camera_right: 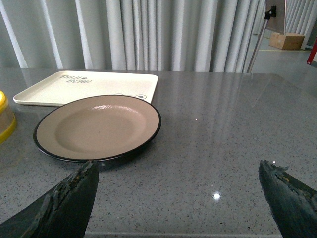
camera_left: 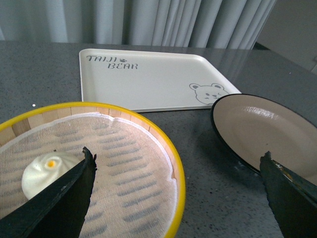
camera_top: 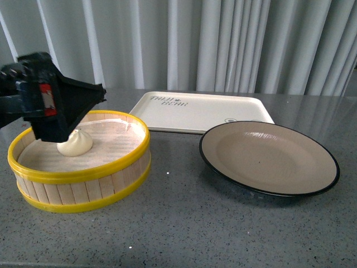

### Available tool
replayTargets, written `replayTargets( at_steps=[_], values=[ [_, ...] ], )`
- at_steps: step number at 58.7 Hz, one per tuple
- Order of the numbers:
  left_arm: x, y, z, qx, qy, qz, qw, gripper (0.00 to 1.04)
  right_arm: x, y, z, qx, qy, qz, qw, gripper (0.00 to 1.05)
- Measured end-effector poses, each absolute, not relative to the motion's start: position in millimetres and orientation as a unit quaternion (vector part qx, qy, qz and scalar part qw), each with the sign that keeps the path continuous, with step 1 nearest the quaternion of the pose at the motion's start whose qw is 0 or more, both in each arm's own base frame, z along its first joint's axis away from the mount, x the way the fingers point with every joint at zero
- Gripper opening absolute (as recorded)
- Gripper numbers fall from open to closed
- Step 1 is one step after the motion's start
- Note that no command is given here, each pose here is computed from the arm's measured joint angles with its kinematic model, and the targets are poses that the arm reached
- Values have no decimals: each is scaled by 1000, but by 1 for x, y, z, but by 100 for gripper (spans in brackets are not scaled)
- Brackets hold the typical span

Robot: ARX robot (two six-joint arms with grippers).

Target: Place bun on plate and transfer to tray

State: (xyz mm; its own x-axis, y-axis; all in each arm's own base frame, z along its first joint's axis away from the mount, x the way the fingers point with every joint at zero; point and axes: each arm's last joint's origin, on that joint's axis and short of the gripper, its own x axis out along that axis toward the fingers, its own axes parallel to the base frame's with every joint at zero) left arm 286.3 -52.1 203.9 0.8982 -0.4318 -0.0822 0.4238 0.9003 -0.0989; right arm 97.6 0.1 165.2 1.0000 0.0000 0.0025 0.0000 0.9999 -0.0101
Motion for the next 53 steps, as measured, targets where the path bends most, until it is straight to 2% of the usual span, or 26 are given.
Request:
replayTargets(
  at_steps=[22, 53],
  values=[
    [335, -63, 204, 96, 123, -123, 980, 98, 98, 0, 165, -5, -1, 0, 1000, 96],
    [362, -63, 202, 79, 195, -60, 976, 98, 98, 0, 165, -5, -1, 0, 1000, 96]
  ],
)
